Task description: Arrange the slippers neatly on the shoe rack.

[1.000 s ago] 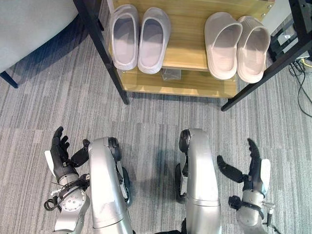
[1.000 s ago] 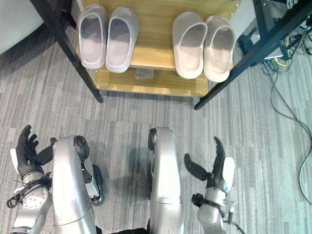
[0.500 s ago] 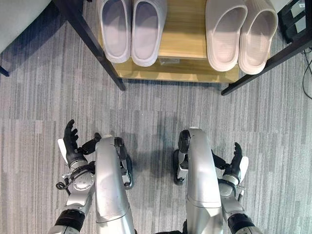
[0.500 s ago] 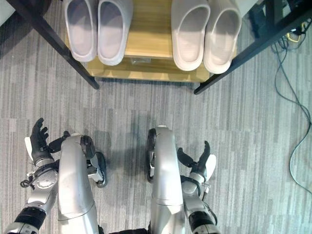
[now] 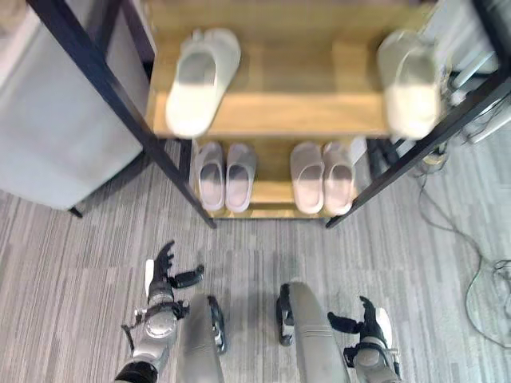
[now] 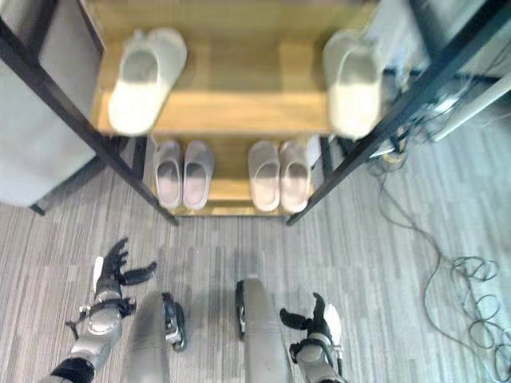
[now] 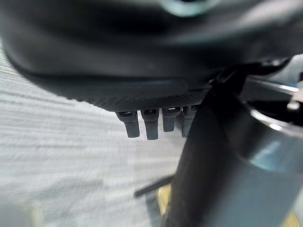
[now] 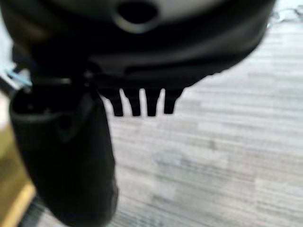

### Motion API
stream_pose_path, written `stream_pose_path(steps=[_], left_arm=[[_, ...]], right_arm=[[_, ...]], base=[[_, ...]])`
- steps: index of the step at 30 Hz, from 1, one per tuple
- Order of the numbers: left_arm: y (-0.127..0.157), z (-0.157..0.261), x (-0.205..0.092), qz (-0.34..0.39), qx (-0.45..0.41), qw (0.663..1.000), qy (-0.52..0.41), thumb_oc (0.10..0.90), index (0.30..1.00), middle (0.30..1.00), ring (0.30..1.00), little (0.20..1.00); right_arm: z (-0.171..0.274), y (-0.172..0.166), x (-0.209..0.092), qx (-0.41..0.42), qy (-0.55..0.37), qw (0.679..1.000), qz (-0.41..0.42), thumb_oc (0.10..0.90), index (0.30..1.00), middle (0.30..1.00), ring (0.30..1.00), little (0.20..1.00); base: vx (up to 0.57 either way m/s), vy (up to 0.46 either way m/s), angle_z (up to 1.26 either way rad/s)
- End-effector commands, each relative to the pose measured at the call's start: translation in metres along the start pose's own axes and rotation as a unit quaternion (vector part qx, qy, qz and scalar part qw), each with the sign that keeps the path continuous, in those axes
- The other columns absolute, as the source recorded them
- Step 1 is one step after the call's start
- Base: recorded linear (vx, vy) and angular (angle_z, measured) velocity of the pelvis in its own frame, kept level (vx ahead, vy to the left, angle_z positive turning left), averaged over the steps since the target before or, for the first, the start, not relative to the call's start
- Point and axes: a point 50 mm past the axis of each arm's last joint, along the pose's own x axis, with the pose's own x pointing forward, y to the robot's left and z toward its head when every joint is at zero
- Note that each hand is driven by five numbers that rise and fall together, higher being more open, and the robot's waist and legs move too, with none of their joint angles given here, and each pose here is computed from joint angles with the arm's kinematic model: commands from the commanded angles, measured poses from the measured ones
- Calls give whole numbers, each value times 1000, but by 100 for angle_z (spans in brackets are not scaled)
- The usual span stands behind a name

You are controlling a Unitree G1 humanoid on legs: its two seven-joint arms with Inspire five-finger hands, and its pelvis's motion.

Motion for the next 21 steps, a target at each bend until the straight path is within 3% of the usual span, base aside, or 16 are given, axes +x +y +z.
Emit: stream_pose_path(steps=[1, 7, 21], left_arm=[[-3, -35, -18, -29, 58, 997, 45, 800, 900, 900, 900, 900], [-9, -80, -44, -61, 96, 983, 143, 800, 900, 900, 900, 900], [-24, -103, -64, -115, 157, 963, 186, 800, 900, 900, 900, 900]], right_arm=[[-38, -10, -7, -38, 56, 998, 7, 800, 900, 900, 900, 900], [-69, -8, -20, -52, 116, 991, 35, 800, 900, 900, 900, 900], [-86, 2, -36, 7, 150, 988, 46, 800, 900, 900, 900, 900]], base=[[273, -38, -16], [238, -11, -5], [39, 31, 7]])
